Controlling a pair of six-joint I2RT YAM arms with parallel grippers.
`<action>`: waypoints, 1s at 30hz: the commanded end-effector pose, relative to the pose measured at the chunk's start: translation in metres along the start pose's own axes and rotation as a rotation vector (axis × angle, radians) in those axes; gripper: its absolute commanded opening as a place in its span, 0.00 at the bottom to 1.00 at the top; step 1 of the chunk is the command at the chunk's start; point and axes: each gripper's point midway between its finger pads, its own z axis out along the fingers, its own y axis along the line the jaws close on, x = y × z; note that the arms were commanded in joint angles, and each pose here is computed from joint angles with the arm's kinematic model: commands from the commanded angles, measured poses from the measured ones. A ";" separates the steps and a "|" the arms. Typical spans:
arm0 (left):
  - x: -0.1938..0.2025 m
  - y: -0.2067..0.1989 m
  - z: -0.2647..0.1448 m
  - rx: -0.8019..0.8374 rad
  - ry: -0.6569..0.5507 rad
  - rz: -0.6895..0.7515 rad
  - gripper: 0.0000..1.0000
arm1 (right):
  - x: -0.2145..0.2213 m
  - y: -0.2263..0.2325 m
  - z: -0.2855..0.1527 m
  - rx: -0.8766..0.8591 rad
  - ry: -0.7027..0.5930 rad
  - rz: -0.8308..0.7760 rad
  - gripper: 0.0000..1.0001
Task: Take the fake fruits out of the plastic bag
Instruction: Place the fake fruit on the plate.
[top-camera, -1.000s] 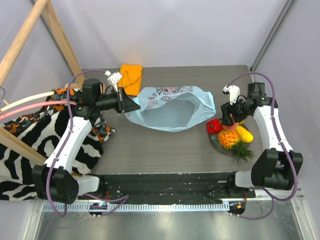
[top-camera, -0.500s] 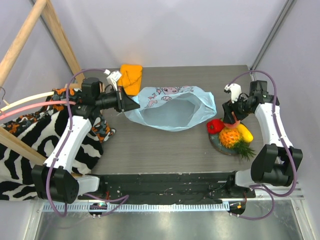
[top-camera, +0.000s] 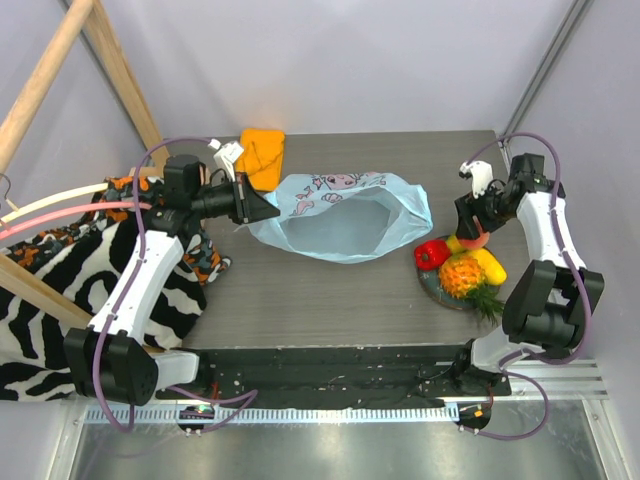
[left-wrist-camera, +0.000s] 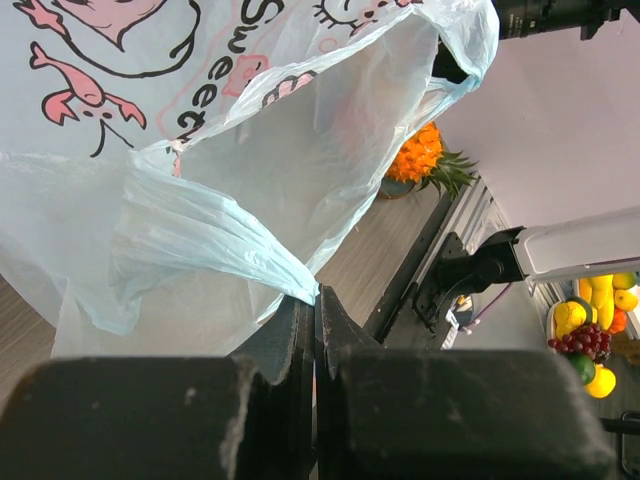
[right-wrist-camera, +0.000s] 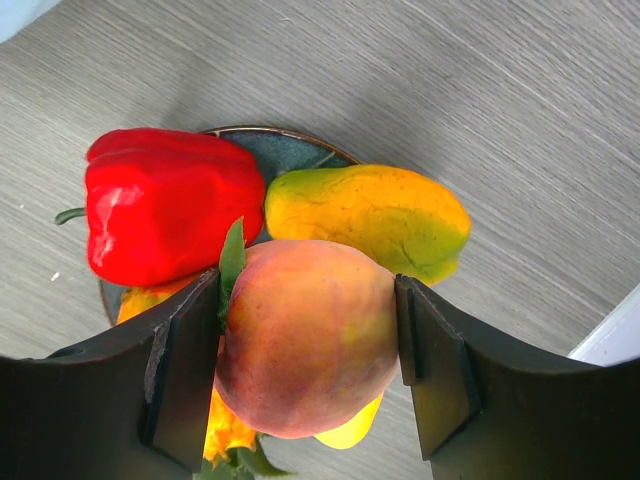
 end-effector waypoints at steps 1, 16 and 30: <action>-0.013 -0.005 -0.005 0.006 -0.034 0.045 0.00 | 0.001 -0.003 0.009 0.000 -0.018 -0.034 0.41; -0.014 0.002 0.003 0.021 -0.031 0.011 0.00 | 0.021 0.025 -0.003 -0.028 -0.003 -0.037 0.96; -0.022 0.003 0.006 0.029 -0.053 0.005 0.00 | -0.090 -0.039 -0.102 0.332 -0.283 0.129 1.00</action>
